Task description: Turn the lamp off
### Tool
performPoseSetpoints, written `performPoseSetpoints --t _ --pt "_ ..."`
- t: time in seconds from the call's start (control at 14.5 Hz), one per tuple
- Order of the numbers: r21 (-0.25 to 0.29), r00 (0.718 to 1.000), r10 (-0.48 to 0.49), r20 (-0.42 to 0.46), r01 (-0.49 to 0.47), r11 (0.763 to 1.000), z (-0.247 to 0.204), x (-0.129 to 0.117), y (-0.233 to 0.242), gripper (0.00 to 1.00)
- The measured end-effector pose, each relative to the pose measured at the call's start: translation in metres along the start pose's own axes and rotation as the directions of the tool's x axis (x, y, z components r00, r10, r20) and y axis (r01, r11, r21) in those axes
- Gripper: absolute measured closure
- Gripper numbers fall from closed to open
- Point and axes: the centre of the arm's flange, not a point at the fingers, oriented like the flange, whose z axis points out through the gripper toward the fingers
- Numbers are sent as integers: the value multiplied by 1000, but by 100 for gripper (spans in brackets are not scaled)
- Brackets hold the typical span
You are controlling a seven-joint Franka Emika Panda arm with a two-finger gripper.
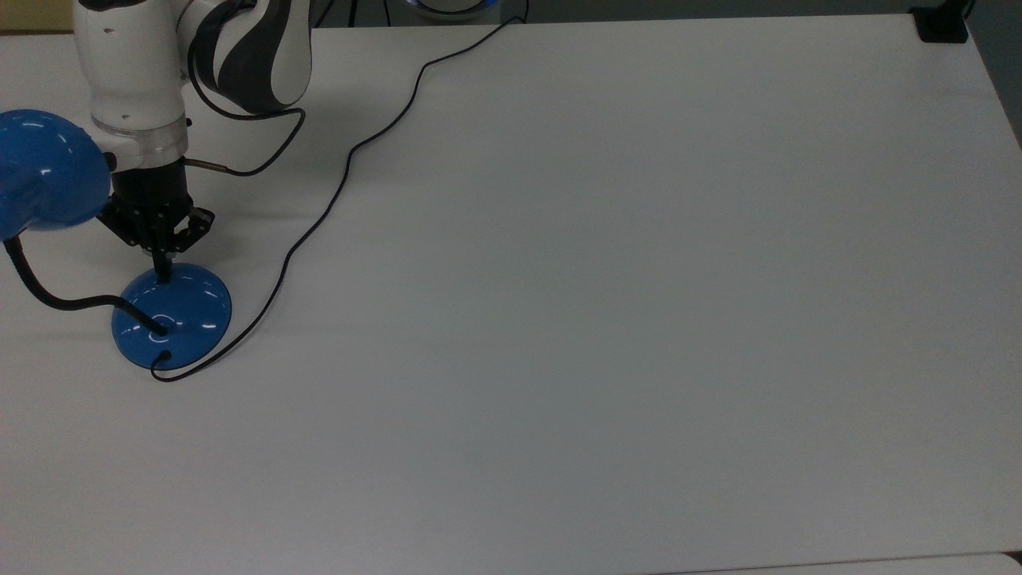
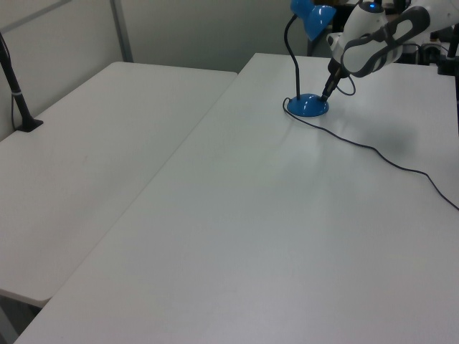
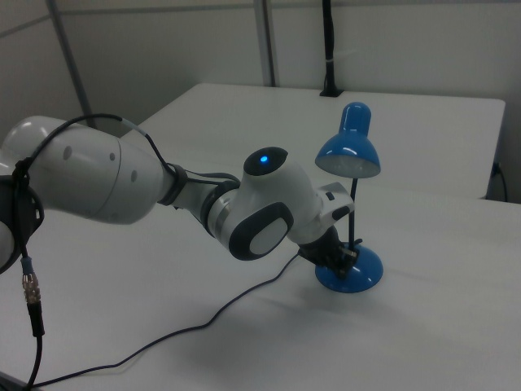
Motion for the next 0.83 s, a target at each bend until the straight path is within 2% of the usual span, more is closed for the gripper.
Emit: performPoseSetpoints --t 0.35,0.62,0.69,0.83 --pt "8 1000 -12 13 12 1000 -1 -1 0 99" --pt "143 975 -71 210 42 989 -30 -12 -4 96" --pt "174 965 -79 248 36 984 -44 -13 -4 90" --pt "232 945 -95 313 21 973 -83 -16 -6 65"
